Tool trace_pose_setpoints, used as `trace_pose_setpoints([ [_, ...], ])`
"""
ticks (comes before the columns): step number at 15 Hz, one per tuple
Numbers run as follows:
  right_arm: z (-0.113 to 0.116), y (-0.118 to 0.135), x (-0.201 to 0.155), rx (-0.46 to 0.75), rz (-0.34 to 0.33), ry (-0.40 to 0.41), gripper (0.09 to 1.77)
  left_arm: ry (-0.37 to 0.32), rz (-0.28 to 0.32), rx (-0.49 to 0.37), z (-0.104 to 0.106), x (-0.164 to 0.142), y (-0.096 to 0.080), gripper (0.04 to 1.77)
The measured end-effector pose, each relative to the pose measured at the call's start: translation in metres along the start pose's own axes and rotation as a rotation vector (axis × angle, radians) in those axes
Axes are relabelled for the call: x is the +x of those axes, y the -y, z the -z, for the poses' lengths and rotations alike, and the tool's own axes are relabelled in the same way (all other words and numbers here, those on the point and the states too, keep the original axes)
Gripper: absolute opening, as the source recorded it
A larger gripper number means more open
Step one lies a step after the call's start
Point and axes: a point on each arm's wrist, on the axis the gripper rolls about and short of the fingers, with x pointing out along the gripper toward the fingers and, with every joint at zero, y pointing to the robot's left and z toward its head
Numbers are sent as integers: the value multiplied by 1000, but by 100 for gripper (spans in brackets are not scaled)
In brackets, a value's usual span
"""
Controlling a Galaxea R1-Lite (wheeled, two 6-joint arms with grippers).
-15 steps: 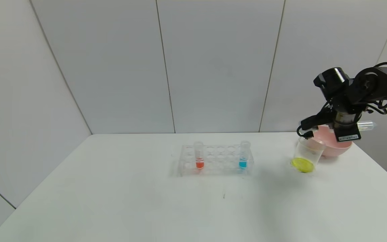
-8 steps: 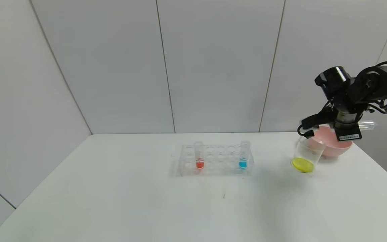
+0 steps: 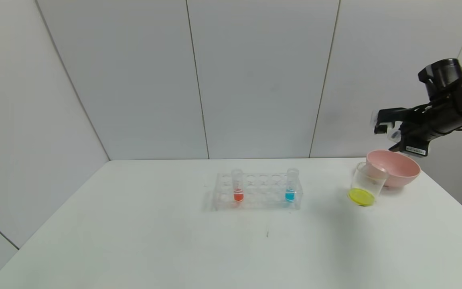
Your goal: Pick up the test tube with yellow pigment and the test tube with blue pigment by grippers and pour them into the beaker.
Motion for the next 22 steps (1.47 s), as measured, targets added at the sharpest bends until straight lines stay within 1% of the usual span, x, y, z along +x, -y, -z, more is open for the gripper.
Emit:
trace_pose_setpoints([
  [1,3,4,-4,121,-5,76,59,0,0,0,0,0,0,176],
  [2,3,7,-8,276,-37,188,59,0,0,0,0,0,0,176],
  [3,2,10,-12,404,-70,289,59,0,0,0,0,0,0,176],
  [4,1,15,-17,525,-86,373,59,0,0,0,0,0,0,176],
  [7,-2,27,-31,790,-55,518,59,0,0,0,0,0,0,176],
  [8,-2,28,-33,853,-47,554,59,0,0,0,0,0,0,176],
  [9,0,27,-34,897,-38,579,59,0,0,0,0,0,0,176],
  [11,10,18,-31,940,-11,609,59,0,0,0,0,0,0,176],
  [14,31,-6,-26,965,44,636,59,0,0,0,0,0,0,176],
  [18,69,-47,-33,987,173,678,59,0,0,0,0,0,0,176],
  [20,90,-59,-44,1020,232,669,59,0,0,0,0,0,0,176],
  [22,102,-61,-49,1054,256,651,59,0,0,0,0,0,0,176],
])
